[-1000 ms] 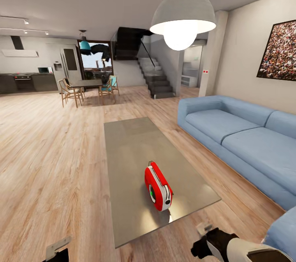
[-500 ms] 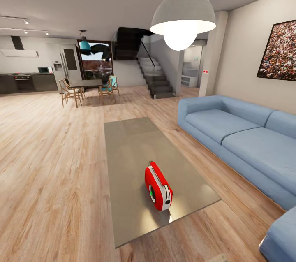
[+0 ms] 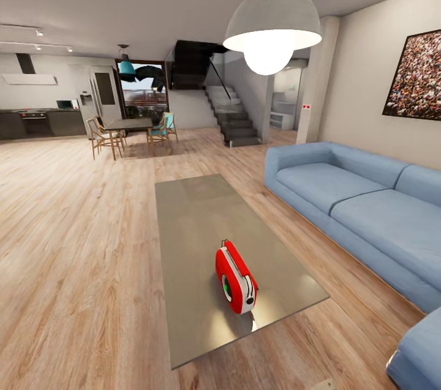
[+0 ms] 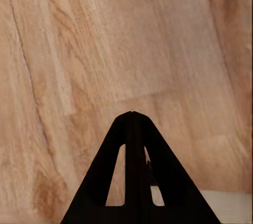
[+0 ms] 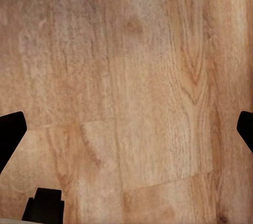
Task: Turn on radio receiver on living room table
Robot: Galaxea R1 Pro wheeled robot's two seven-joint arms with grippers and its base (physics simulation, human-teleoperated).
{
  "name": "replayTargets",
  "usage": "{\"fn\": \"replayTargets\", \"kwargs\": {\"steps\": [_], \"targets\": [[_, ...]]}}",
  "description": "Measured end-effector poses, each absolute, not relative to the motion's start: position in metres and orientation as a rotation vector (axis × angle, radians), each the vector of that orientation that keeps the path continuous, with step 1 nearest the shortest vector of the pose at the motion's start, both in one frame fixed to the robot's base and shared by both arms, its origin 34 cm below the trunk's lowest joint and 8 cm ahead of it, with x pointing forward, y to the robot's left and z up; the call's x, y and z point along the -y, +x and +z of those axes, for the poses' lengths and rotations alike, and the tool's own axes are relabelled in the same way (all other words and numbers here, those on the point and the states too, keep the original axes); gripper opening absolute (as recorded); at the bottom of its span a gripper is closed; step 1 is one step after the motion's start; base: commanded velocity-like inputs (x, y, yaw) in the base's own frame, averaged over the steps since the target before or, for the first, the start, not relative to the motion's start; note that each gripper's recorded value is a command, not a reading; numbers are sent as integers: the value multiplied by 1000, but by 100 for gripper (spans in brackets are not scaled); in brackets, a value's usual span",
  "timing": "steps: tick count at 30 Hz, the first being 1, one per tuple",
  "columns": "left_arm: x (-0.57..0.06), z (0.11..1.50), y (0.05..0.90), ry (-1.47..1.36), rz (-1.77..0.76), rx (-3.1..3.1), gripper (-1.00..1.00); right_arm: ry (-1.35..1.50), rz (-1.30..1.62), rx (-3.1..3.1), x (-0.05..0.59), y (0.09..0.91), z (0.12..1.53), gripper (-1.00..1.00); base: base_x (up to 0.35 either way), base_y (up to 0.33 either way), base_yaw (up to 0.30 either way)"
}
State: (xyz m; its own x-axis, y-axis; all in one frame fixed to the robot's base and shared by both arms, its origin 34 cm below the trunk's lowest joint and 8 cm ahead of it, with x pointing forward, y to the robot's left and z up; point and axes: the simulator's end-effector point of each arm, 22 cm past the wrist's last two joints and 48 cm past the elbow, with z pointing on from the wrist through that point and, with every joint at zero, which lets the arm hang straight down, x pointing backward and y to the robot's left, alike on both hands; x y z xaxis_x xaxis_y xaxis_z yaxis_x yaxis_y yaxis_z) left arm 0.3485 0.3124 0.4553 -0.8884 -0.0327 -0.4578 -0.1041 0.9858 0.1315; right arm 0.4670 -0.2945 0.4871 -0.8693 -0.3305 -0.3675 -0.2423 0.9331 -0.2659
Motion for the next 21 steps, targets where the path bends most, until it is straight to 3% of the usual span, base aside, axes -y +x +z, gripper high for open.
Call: {"fn": "replayTargets", "kwargs": {"steps": [7,21], "targets": [[-202,454,348,-104,15,-2675,-100,-413,-295,-2675,295,467,487,100,0,0,0],[-198,454,347,-106,8,-2676,-100,-413,-295,-2675,295,467,487,100,0,0,0]]}}
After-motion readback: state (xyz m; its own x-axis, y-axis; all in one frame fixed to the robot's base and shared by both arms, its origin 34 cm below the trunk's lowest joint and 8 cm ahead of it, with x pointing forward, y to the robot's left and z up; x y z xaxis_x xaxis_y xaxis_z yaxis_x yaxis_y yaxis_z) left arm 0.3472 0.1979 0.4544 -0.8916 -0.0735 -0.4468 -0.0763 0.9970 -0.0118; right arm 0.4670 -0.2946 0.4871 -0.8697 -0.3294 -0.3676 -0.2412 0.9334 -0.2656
